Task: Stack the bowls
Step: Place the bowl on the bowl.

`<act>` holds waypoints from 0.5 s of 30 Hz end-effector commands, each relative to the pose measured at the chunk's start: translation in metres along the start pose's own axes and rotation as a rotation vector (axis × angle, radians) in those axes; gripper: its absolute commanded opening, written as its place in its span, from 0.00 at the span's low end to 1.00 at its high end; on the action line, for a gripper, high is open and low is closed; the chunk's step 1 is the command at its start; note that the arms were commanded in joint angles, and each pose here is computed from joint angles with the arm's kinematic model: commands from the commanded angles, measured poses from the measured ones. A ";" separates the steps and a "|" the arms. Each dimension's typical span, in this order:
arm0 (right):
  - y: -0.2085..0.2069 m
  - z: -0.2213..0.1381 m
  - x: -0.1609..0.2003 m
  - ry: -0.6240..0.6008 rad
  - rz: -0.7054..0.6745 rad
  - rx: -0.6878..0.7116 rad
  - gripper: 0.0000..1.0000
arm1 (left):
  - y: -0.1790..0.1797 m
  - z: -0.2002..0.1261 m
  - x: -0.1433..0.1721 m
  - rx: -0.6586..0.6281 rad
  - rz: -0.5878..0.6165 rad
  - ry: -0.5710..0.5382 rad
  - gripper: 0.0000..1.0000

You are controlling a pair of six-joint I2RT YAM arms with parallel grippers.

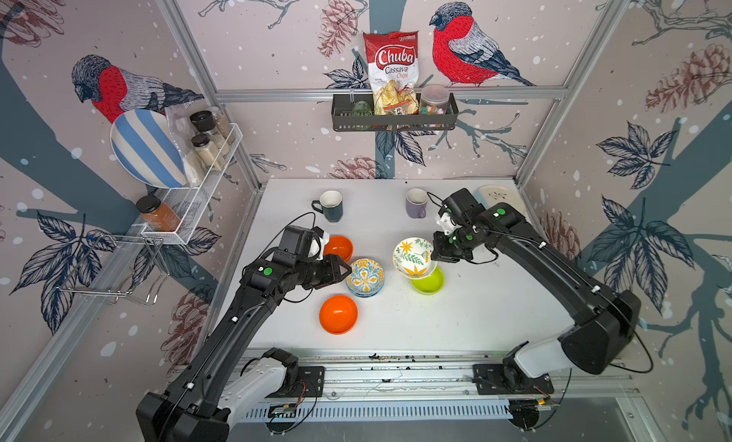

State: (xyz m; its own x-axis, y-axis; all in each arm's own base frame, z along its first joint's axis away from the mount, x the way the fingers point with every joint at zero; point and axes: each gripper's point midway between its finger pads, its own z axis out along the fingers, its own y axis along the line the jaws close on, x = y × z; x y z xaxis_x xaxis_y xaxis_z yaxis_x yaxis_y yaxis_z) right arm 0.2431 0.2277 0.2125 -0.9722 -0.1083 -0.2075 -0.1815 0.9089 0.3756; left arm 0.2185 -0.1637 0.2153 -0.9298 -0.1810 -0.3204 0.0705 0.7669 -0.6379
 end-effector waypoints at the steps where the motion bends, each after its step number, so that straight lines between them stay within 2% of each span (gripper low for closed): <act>1: 0.013 -0.002 0.007 0.021 -0.021 -0.037 0.00 | -0.018 -0.003 0.001 0.084 0.036 0.027 0.48; 11: 0.060 0.008 0.025 0.074 -0.088 -0.116 0.00 | -0.045 0.004 -0.003 0.132 0.099 0.060 0.45; 15: 0.076 0.011 0.027 0.078 -0.113 -0.130 0.00 | -0.046 0.012 0.001 0.105 0.122 0.083 0.37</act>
State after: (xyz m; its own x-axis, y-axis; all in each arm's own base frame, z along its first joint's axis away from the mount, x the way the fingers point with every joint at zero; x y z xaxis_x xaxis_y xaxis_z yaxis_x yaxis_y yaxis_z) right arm 0.2058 0.2848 0.2179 -0.9534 -0.2456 -0.1753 -0.2986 0.8523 0.4294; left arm 0.2143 -0.2035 0.2330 -0.9493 -0.0507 -0.3101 0.1849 0.7077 -0.6819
